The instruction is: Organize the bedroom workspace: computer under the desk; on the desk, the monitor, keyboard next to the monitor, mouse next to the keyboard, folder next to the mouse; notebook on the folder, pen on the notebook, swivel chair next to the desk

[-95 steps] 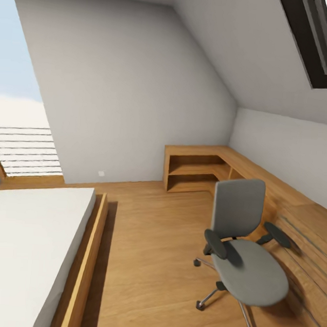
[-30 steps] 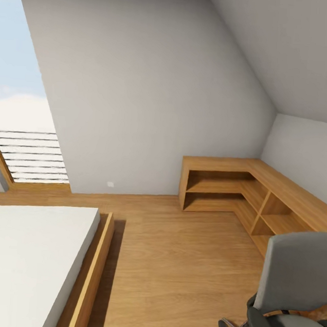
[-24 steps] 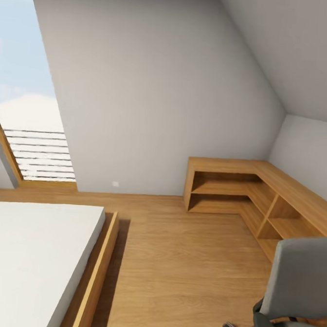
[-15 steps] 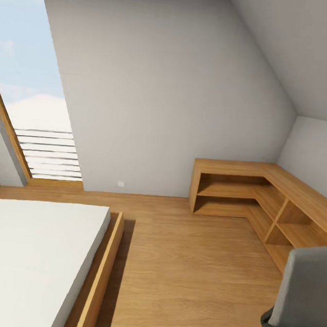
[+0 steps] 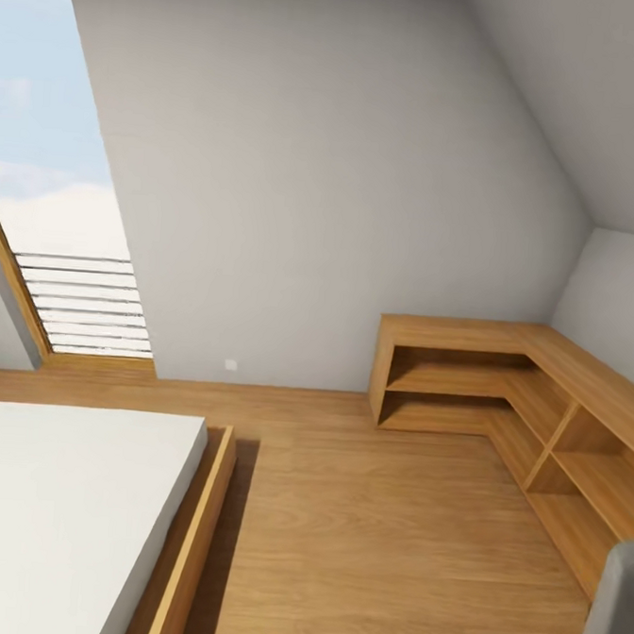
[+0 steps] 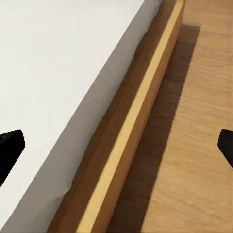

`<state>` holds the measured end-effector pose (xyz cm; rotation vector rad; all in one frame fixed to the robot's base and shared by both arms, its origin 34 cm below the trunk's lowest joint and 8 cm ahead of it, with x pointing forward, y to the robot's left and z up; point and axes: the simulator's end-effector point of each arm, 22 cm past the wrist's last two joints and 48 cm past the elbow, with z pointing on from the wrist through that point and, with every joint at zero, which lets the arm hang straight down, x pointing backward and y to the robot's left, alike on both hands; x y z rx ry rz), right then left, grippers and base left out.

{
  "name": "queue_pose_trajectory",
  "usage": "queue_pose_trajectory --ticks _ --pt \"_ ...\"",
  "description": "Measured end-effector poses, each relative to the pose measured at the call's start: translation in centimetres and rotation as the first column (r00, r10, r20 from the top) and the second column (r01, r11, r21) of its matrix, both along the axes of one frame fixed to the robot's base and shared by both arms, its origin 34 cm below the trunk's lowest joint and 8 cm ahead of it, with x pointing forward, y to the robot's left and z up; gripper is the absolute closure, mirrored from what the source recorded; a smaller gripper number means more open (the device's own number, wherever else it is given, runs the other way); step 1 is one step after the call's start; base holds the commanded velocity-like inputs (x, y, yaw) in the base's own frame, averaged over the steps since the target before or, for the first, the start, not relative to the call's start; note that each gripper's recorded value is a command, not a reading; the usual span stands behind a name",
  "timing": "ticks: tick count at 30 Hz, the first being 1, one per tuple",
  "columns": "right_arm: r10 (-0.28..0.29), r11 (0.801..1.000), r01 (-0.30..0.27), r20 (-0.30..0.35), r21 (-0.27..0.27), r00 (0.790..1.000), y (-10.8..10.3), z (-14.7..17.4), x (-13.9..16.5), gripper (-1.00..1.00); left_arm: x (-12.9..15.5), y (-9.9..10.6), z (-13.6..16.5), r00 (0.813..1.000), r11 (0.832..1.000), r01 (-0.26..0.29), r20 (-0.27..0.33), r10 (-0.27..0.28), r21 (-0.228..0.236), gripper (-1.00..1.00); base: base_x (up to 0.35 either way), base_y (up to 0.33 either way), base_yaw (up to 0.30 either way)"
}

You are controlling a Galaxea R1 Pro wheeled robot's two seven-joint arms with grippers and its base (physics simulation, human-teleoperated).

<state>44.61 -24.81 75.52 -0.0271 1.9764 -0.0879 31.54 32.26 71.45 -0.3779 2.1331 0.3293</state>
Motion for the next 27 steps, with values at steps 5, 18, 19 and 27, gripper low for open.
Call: queue_pose_trajectory --ticks 5,18,19,27 --pt "0.000 1.000 0.000 0.000 0.000 1.000 0.00 0.00 0.00 -1.00 0.00 -0.01 0.00 1.000 1.000 0.000 0.000 0.000 0.000 -1.00 0.329 0.000 0.000" --pt "0.000 1.000 0.000 0.000 0.001 1.000 0.08 -0.01 -0.01 -1.00 -0.04 0.14 0.00 1.000 1.000 -0.002 -0.001 0.002 0.002 -1.00 0.329 0.000 0.000" --pt "0.000 1.000 0.000 0.000 0.001 1.000 0.09 -0.01 -0.01 -1.00 -0.04 0.14 0.00 1.000 1.000 -0.002 -0.001 0.002 0.002 -1.00 0.329 0.000 0.000" --pt "0.000 1.000 0.000 0.000 0.001 1.000 0.09 0.00 0.00 -1.00 -0.05 0.14 -0.02 1.000 1.000 -0.002 -0.002 0.002 0.002 -1.00 0.329 0.000 0.000"
